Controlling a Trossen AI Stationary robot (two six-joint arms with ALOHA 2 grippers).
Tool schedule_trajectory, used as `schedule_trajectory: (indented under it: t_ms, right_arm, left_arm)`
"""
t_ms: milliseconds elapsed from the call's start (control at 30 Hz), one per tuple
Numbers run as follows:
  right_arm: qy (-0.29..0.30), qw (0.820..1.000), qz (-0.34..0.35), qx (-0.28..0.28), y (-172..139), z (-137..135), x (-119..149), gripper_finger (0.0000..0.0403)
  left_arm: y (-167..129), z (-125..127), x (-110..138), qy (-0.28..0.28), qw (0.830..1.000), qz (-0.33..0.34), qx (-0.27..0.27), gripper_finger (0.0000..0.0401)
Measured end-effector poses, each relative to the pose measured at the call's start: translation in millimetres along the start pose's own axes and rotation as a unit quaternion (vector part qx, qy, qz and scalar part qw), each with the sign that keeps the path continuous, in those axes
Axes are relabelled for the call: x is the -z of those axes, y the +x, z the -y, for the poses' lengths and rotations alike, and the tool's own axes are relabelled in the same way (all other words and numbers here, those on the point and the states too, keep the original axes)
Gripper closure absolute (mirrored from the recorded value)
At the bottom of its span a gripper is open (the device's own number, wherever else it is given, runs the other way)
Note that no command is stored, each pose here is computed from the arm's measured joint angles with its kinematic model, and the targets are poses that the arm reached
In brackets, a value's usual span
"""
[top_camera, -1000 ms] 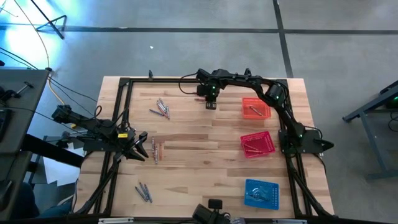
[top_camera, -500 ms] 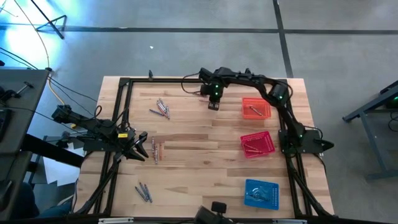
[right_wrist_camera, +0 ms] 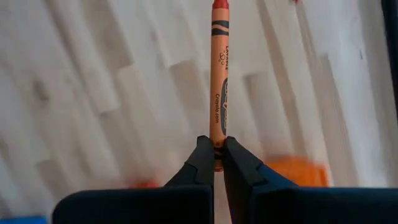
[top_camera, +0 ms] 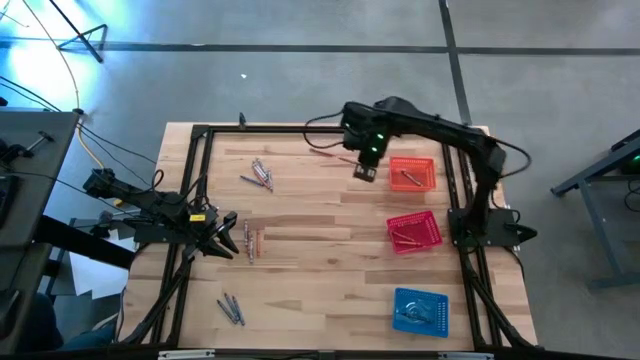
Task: Sort crayons
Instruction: Put the orange crayon into the red bin
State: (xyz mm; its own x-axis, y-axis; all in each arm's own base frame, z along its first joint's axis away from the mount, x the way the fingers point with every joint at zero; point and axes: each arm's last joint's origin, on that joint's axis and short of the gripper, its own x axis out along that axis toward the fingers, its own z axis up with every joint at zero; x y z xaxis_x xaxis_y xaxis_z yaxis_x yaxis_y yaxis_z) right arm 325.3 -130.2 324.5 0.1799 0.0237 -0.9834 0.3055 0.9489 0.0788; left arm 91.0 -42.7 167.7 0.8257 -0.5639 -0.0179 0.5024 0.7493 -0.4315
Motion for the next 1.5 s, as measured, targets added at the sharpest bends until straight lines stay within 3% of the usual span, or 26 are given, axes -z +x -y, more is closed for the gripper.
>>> schedule_trajectory:
  t_ms: [367, 667, 867, 1033, 1333, 1500]
  right_arm:
    - [0.008, 0.995, 0.085, 0.042, -88, -95, 82, 0.0402]
    - [-0.005, 0.993, 0.116, 0.038, -104, -136, 117, 0.0402]
    - [-0.015, 0.997, 0.056, 0.053, -71, -154, 135, 0.0402]
    - [0.029, 0.997, -0.006, 0.073, -33, -153, 168, 0.0402]
    - [0.119, 0.992, 0.042, -0.012, 15, -137, 214, 0.0402]
    - [0.152, 0.988, 0.023, -0.005, 44, -121, 236, 0.0402]
  left_arm:
    - [0, 0, 0, 0.000, 1.000, 0.000, 0.000, 0.0315]
    - [0, 0, 0, 0.000, 1.000, 0.000, 0.000, 0.0315]
    - [0, 0, 0, 0.000, 1.000, 0.000, 0.000, 0.0315]
    - [0, 0, 0, 0.000, 1.000, 0.000, 0.000, 0.0315]
    - [0, 0, 0, 0.000, 1.000, 0.000, 0.000, 0.0315]
    - [0, 0, 0, 0.000, 1.000, 0.000, 0.000, 0.0315]
